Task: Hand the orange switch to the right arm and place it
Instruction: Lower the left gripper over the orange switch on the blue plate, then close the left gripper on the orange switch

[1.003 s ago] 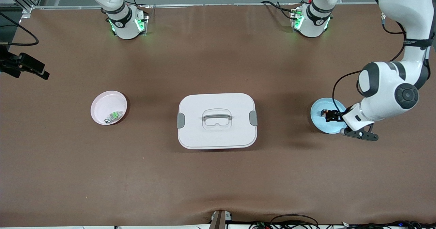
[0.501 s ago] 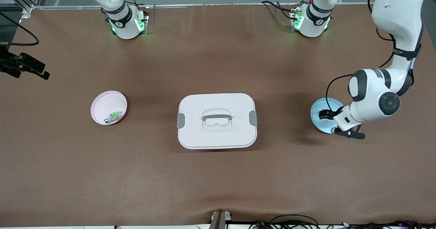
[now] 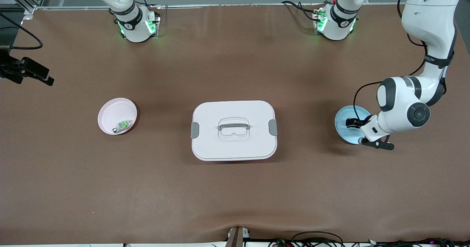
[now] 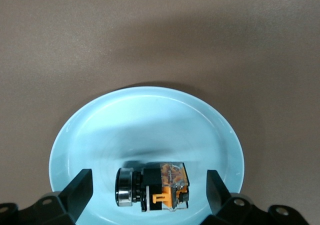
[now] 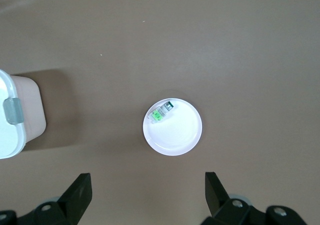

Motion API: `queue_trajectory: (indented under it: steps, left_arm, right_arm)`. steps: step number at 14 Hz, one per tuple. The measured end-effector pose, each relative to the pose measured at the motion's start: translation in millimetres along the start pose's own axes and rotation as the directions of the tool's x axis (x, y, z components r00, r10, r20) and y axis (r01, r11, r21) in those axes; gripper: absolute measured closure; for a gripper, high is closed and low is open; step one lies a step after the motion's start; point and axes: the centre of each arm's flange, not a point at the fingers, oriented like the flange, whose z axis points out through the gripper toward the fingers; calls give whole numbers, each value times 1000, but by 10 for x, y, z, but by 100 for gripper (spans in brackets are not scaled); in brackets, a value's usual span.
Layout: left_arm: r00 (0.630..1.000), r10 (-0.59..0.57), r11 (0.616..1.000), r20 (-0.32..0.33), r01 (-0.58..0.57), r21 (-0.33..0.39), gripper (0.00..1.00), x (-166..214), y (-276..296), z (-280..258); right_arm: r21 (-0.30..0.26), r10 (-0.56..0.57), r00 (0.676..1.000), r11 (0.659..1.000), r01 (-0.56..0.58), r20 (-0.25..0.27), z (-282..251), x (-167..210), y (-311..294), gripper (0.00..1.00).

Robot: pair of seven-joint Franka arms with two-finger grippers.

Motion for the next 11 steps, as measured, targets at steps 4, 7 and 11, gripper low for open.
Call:
queue_trajectory:
  steps: [4, 7, 11]
  left_arm:
    - [999, -52, 999, -15, 52, 8, 0, -73, 37, 89]
    - [998, -59, 998, -12, 59, 10, 0, -156, 47, 67]
    - [998, -47, 998, -30, 48, 35, 0, -274, 56, 51]
  right_arm:
    - [-19, 1, 1000, 1000, -1, -1, 0, 1, 21, 0]
    - [-20, 1, 1000, 1000, -1, -1, 1, 1, 22, 0]
    - [-20, 1, 1000, 1000, -1, -1, 1, 1, 22, 0]
